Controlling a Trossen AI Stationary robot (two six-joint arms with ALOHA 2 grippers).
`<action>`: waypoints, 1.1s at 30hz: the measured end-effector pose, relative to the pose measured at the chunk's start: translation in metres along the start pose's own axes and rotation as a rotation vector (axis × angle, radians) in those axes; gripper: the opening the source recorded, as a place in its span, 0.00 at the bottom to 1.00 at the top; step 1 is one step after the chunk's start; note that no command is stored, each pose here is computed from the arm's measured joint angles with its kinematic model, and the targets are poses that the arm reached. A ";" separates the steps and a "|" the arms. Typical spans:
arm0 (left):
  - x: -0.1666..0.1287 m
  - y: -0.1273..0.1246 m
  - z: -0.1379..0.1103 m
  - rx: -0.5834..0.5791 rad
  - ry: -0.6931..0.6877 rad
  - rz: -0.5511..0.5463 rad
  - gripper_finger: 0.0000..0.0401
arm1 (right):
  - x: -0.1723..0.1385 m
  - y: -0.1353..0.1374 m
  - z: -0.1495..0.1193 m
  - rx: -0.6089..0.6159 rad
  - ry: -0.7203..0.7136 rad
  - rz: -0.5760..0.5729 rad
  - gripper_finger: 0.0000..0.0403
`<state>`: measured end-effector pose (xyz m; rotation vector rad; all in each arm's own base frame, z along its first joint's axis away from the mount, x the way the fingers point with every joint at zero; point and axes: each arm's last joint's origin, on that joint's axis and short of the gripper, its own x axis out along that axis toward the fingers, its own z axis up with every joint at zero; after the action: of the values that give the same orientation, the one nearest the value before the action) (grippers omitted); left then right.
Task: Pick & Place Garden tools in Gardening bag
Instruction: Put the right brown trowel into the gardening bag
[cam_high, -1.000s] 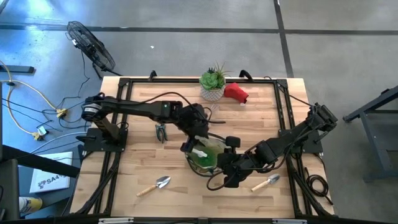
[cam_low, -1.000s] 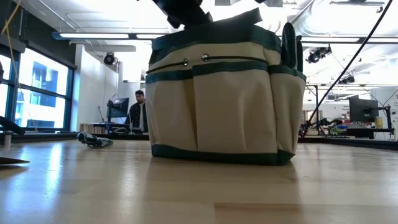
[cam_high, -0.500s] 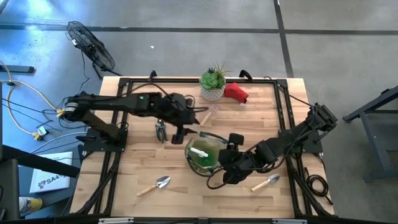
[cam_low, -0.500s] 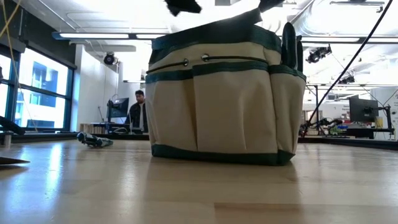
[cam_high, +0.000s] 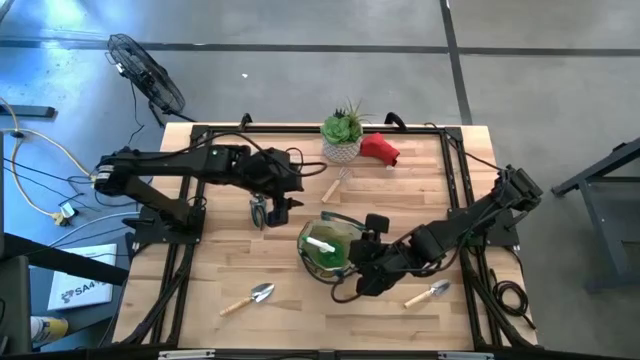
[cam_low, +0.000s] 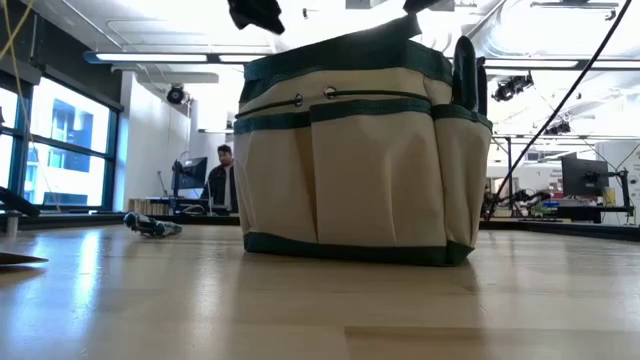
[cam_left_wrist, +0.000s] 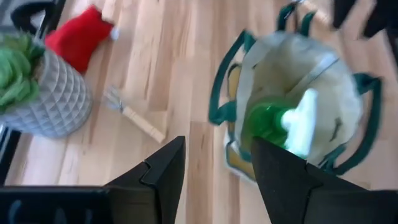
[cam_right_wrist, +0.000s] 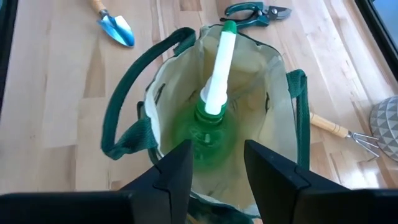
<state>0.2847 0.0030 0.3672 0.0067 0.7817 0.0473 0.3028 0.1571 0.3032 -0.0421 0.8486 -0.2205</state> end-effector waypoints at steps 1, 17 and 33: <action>0.001 0.000 -0.002 -0.005 0.017 0.002 0.44 | 0.000 0.000 0.000 0.000 -0.001 0.001 0.34; 0.000 0.002 -0.011 0.067 0.115 0.054 0.44 | 0.000 0.000 0.000 -0.029 0.003 0.001 0.34; -0.002 -0.009 -0.013 0.090 0.130 0.044 0.44 | 0.000 0.000 0.000 -0.030 0.005 0.006 0.34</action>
<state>0.2744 -0.0059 0.3591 0.1072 0.9135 0.0541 0.3025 0.1575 0.3030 -0.0672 0.8567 -0.2023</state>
